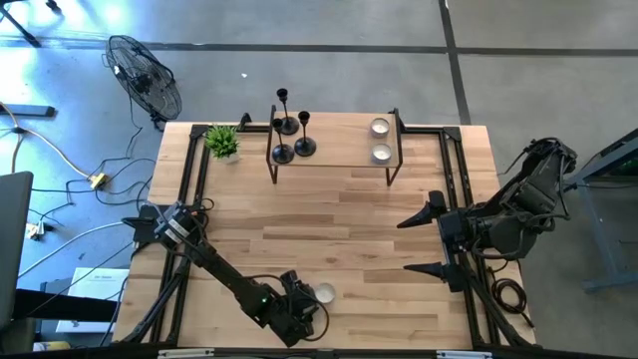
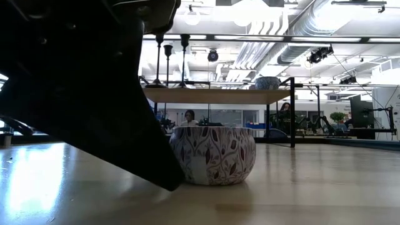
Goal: Pick & Place candle stick holders
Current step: Put the red patterned scented candle on the shelf
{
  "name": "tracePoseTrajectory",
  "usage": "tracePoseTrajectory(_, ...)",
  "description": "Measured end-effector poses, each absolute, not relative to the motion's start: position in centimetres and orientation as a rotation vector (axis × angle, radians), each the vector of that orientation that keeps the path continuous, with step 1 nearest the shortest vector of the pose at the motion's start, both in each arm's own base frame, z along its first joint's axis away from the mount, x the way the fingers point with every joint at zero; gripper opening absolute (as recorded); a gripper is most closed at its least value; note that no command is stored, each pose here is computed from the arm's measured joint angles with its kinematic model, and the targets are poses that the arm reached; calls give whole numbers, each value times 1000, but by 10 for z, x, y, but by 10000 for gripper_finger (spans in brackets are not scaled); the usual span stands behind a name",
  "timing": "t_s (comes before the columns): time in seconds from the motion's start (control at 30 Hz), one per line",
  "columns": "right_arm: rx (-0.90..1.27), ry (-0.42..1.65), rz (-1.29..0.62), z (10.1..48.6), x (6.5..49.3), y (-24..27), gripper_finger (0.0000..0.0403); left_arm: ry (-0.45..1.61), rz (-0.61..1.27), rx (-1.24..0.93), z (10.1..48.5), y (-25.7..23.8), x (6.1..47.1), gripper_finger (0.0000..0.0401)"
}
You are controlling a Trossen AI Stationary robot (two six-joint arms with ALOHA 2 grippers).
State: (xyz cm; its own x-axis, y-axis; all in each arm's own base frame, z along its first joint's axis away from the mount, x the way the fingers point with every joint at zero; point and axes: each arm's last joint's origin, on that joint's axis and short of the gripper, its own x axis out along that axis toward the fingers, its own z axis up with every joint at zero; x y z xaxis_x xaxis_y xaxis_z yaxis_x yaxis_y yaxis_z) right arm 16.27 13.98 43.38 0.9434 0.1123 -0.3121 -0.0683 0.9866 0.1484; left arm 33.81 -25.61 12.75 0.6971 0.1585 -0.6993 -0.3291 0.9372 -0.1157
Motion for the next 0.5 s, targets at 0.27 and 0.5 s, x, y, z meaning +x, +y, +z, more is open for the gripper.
tracePoseTrajectory(0.27, 121, 325, 95, 434, 163, 140, 397, 746, 281, -227, 128, -256, 338, 238)
tracePoseTrajectory(0.5, 121, 325, 95, 434, 163, 140, 398, 724, 304, -216, 128, -254, 339, 238)
